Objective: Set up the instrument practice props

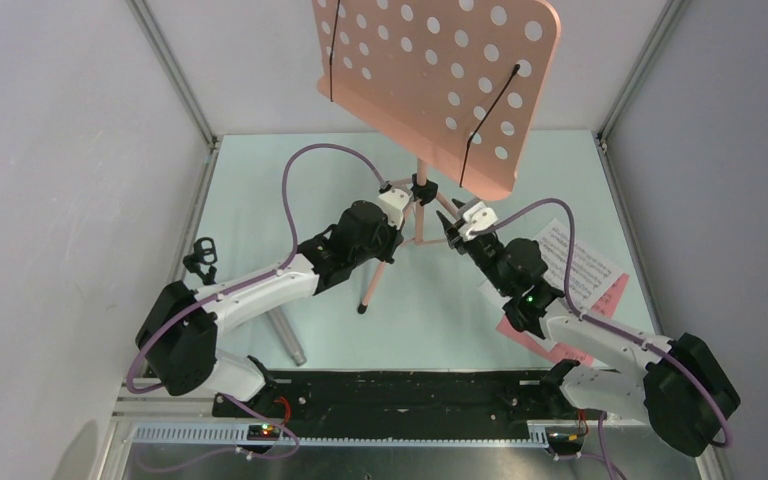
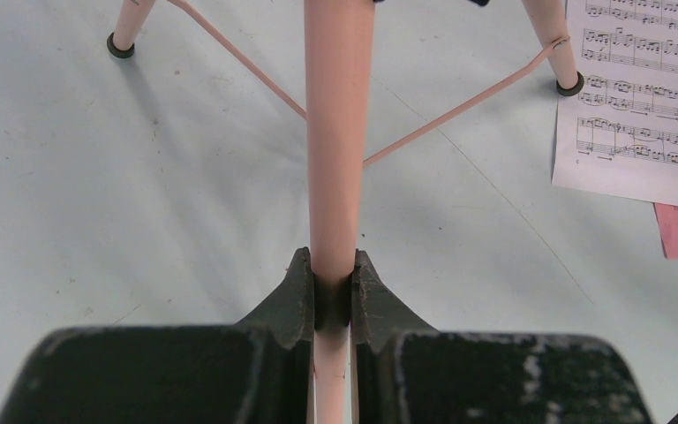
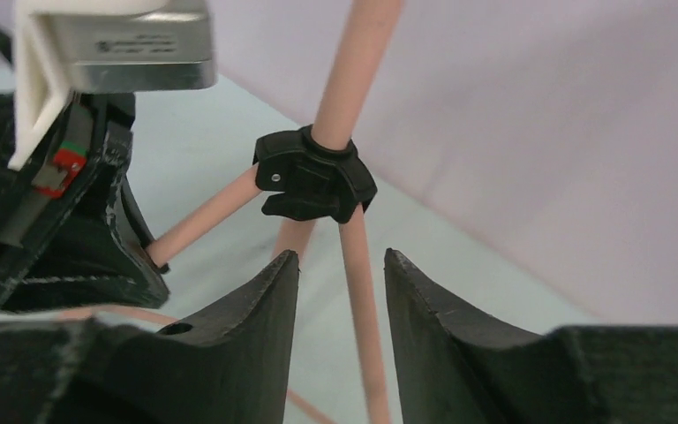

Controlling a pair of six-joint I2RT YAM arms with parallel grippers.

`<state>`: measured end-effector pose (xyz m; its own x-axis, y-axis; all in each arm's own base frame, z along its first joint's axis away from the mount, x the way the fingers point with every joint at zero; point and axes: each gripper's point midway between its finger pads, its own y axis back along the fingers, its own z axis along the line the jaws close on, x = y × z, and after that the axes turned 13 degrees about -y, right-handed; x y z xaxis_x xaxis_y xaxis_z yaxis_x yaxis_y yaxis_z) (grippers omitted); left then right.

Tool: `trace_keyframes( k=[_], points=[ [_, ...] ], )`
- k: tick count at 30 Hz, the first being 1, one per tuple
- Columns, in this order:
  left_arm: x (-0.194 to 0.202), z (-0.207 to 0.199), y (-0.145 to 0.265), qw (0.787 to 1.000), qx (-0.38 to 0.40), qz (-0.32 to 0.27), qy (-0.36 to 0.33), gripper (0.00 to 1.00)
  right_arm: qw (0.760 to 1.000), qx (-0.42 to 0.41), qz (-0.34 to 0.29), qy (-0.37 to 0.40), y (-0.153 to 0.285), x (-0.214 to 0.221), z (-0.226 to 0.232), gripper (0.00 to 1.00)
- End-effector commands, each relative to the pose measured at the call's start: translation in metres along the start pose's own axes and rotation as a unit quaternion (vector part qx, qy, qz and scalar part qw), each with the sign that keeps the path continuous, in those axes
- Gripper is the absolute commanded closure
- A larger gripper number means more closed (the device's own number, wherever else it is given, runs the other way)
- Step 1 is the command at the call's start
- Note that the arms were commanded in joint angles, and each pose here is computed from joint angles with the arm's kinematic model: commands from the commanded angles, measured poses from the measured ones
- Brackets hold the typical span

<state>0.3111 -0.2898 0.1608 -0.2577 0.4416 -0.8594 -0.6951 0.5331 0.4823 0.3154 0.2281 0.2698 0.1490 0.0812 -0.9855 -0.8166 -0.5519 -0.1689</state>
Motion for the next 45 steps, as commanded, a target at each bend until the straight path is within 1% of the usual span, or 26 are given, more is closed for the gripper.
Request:
trace_keyframes(
  k=[1, 6, 9, 13, 18, 22, 26, 33, 38, 41, 43, 44, 45],
  points=[
    [0.043, 0.009, 0.006, 0.996, -0.018, 0.082, -0.024, 1.00, 0.983, -0.027, -0.061, 0.169, -0.009, -0.036, 0.008, 0.53],
    [0.044, 0.008, 0.005, 0.996, -0.016, 0.083, -0.024, 1.00, 0.967, -0.041, -0.046, 0.249, -0.018, -0.029, 0.013, 0.51],
    [0.044, 0.008, 0.005, 0.996, -0.016, 0.084, -0.024, 1.00, 0.962, -0.044, -0.046, 0.267, -0.022, -0.027, 0.015, 0.50],
    [0.045, 0.008, 0.005, 0.996, -0.016, 0.084, -0.023, 1.00, 0.955, -0.038, -0.065, 0.286, -0.027, -0.041, 0.018, 0.49],
    [0.042, 0.010, 0.006, 0.996, -0.018, 0.080, -0.021, 1.00, 0.946, -0.038, -0.068, 0.315, -0.035, -0.049, 0.025, 0.49],
    [0.041, 0.010, 0.007, 0.996, -0.020, 0.079, -0.022, 1.00, 0.933, -0.044, -0.051, 0.354, -0.040, -0.037, 0.028, 0.53],
    [0.041, 0.011, 0.008, 0.996, -0.021, 0.079, -0.022, 1.00, 0.922, -0.048, -0.026, 0.384, -0.040, -0.027, 0.026, 0.53],
    [0.041, 0.011, 0.008, 0.996, -0.021, 0.079, -0.022, 1.00, 0.921, -0.073, 0.004, 0.381, -0.032, -0.016, 0.026, 0.49],
    [0.041, 0.011, 0.007, 0.996, -0.019, 0.079, -0.022, 1.00, 0.917, -0.071, 0.001, 0.392, -0.036, -0.015, 0.024, 0.48],
    [0.041, 0.010, 0.007, 0.997, -0.019, 0.078, -0.021, 1.00, 0.918, -0.059, -0.001, 0.392, -0.041, -0.015, 0.021, 0.53],
    [0.042, 0.010, 0.008, 0.996, -0.019, 0.079, -0.021, 1.00, 0.920, -0.047, -0.003, 0.388, -0.046, -0.014, 0.019, 0.61],
    [0.041, 0.010, 0.008, 0.997, -0.019, 0.078, -0.021, 1.00, 0.922, -0.036, -0.013, 0.385, -0.049, -0.021, 0.018, 0.66],
    [0.041, 0.011, 0.008, 0.997, -0.019, 0.078, -0.021, 1.00, 0.925, -0.027, -0.010, 0.380, -0.051, -0.018, 0.016, 0.68]
  ],
)
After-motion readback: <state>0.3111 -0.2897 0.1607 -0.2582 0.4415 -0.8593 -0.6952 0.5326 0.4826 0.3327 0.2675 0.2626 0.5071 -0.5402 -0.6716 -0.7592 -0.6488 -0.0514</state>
